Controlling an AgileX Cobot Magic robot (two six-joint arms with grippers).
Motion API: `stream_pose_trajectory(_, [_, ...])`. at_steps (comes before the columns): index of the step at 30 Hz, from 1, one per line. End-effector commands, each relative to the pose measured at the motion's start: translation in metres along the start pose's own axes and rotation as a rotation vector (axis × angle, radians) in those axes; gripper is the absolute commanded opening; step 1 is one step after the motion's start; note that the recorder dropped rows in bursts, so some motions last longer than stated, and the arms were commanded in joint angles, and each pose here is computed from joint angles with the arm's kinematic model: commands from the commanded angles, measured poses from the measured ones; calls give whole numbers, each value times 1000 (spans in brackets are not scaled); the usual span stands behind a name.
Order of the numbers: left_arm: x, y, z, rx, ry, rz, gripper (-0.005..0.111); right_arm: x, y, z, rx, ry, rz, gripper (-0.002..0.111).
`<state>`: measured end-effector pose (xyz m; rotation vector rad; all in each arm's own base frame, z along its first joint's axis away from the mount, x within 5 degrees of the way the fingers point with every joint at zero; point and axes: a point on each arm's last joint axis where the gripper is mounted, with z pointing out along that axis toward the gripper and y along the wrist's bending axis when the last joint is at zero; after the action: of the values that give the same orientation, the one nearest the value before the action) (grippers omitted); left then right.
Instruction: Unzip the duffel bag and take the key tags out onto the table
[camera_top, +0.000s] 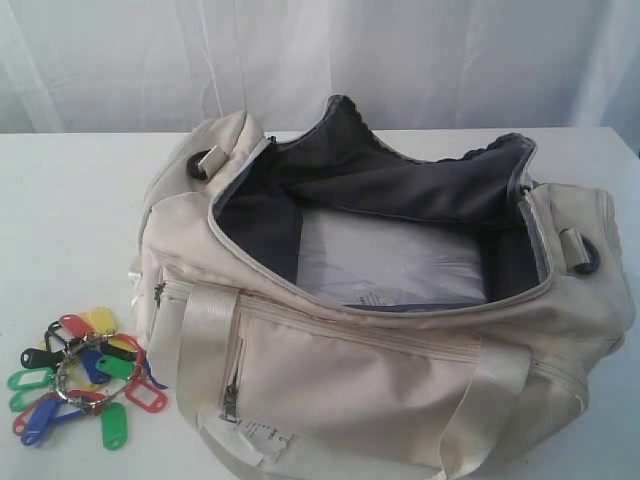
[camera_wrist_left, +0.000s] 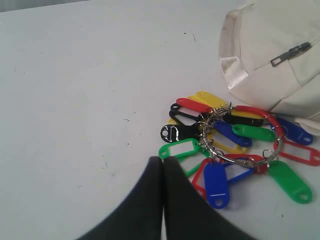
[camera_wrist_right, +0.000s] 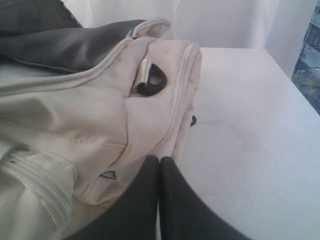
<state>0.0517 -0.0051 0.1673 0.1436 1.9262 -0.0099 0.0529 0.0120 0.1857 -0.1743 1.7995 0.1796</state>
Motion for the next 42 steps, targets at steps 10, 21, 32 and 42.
stream_pose_trajectory(10, [1,-1,0,8,-3,-4,0,1,6,0,-109,-8,-17,0])
stream_pose_trajectory(21, [1,-1,0,8,-3,-4,0,1,6,0,-115,-4,-3,0])
stream_pose_trajectory(32, [1,-1,0,8,-3,-4,0,1,6,0,-115,-2,-1,0])
stream_pose_trajectory(42, [1,-1,0,8,-3,-4,0,1,6,0,-115,-2,-1,0])
